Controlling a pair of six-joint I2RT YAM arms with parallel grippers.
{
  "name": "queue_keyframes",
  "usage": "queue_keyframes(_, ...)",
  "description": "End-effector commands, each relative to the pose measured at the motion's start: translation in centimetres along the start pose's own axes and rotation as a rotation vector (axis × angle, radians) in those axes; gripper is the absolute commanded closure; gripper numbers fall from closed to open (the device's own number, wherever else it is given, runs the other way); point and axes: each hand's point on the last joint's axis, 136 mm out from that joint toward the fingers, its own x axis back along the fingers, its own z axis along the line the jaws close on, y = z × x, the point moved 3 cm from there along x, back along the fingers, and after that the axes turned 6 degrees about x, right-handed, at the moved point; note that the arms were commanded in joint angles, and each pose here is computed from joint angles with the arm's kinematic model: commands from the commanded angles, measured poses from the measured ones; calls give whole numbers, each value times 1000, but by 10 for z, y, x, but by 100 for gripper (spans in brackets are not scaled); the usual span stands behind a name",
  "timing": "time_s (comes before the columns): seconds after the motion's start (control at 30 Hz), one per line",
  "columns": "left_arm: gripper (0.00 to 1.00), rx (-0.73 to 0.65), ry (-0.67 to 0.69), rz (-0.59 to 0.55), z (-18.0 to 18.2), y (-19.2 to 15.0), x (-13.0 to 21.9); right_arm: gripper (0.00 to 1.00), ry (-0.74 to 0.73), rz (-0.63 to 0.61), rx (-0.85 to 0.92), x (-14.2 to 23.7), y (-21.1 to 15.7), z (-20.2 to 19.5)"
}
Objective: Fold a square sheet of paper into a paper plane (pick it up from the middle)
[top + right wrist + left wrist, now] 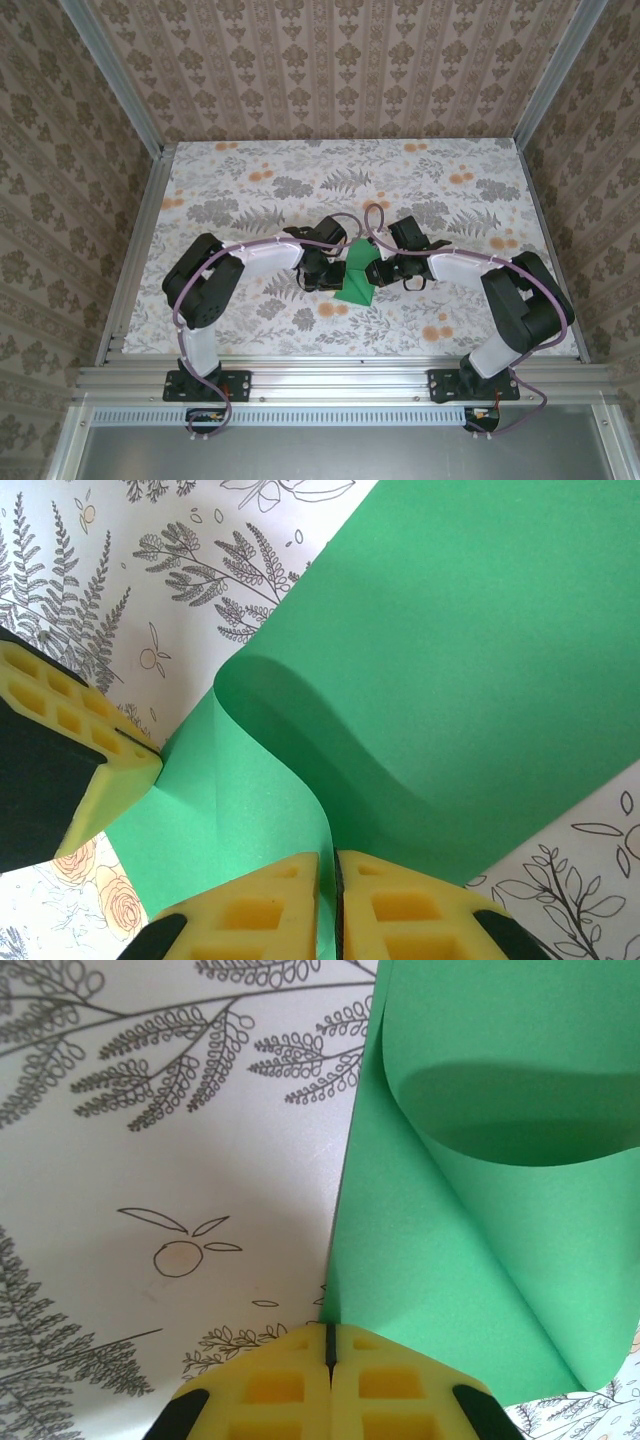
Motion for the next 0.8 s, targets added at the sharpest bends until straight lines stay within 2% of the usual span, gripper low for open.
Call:
queue_keyframes(0.0,95,-12,62,41,10,-7,-11,87,-30,25,-44,1,-3,-6)
queue_keyframes(0.17,95,-14,61,39,9,-7,-10,87,3,25,-77,0,-6,-1)
queue_keyframes(0.77,95,-20,59,44,8,-7,-11,86,-62,49,-120,-9,-10,-14)
